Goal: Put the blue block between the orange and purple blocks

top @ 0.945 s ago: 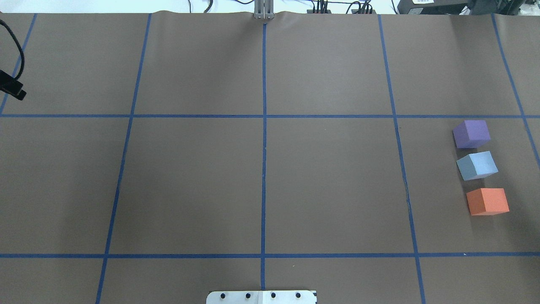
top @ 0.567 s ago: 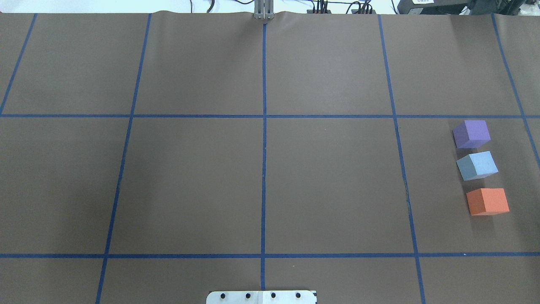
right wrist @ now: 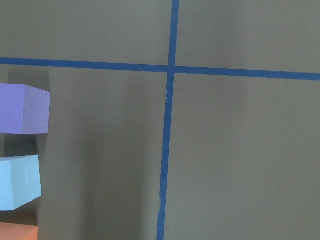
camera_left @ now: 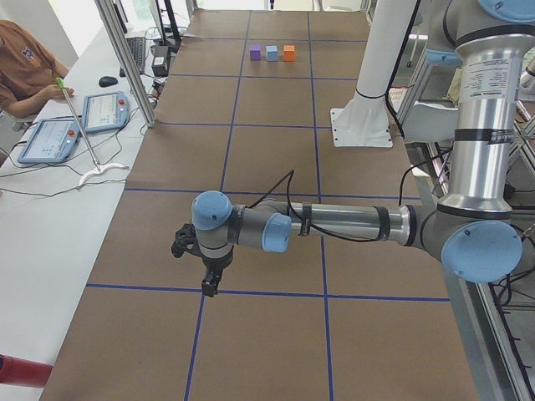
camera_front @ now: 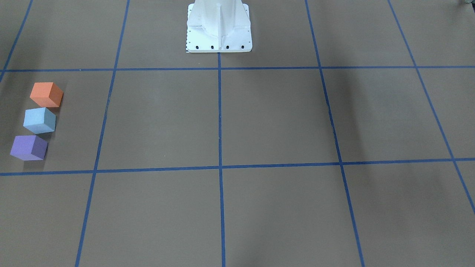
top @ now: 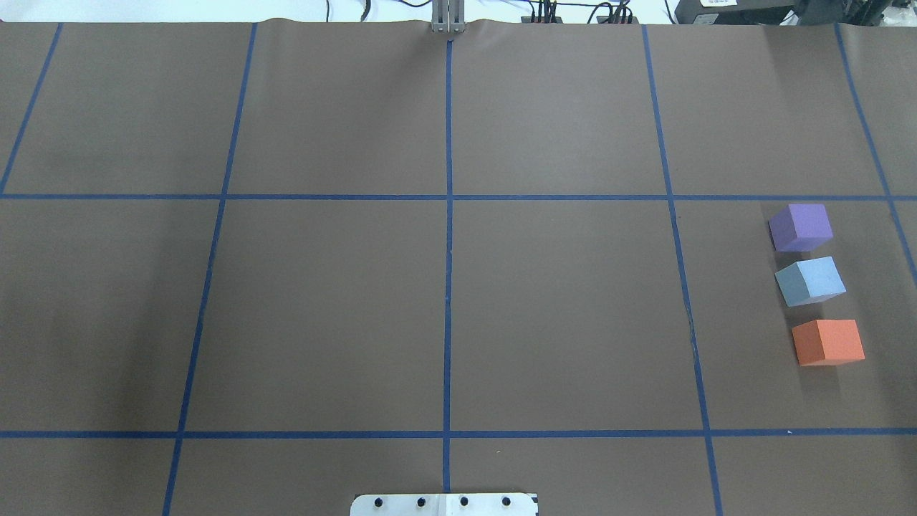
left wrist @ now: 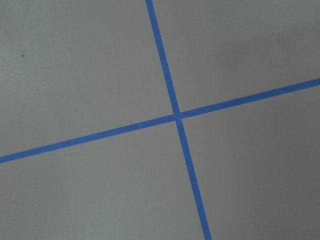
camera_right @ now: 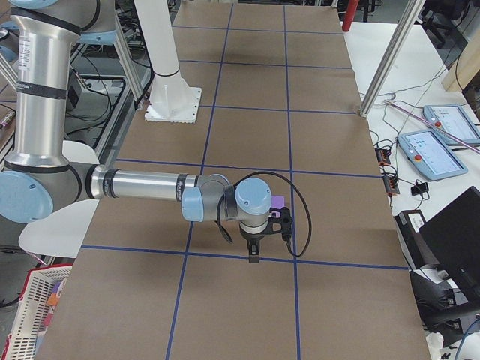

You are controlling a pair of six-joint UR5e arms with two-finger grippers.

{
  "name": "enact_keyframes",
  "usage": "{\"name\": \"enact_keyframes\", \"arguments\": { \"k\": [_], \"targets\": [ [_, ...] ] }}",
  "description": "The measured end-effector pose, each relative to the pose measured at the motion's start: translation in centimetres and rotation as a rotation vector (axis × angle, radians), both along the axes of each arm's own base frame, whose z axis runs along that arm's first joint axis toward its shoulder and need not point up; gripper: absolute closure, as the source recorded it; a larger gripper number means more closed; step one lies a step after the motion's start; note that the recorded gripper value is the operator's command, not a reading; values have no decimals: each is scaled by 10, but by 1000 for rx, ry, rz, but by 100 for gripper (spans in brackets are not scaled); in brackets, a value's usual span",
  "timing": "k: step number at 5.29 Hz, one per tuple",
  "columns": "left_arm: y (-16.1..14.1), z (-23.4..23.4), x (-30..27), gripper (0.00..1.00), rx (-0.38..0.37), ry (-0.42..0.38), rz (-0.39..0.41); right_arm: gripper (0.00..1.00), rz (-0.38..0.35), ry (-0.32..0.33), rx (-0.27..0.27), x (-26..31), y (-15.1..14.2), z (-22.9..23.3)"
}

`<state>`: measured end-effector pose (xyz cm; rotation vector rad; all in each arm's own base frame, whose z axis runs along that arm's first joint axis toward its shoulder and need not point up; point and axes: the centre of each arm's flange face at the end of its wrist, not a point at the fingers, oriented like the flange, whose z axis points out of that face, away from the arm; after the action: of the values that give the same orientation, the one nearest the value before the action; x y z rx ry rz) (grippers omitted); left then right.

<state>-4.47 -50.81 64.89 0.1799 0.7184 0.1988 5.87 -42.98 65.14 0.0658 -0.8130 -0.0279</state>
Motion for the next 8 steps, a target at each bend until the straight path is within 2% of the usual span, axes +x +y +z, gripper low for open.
{"name": "enact_keyframes", "arguments": {
  "k": [2,5,8],
  "targets": [
    [5,11,-1,0,-19,-1,-9,0,2,-3,4,0,-2,-5],
    [11,1,-1,0,-100,4,-6,0,3,-1,2,0,-4,-6],
    [15,-4,1,0,-142,19,-2,0,75,-13,-48,-2,-13,-17]
  ]
}}
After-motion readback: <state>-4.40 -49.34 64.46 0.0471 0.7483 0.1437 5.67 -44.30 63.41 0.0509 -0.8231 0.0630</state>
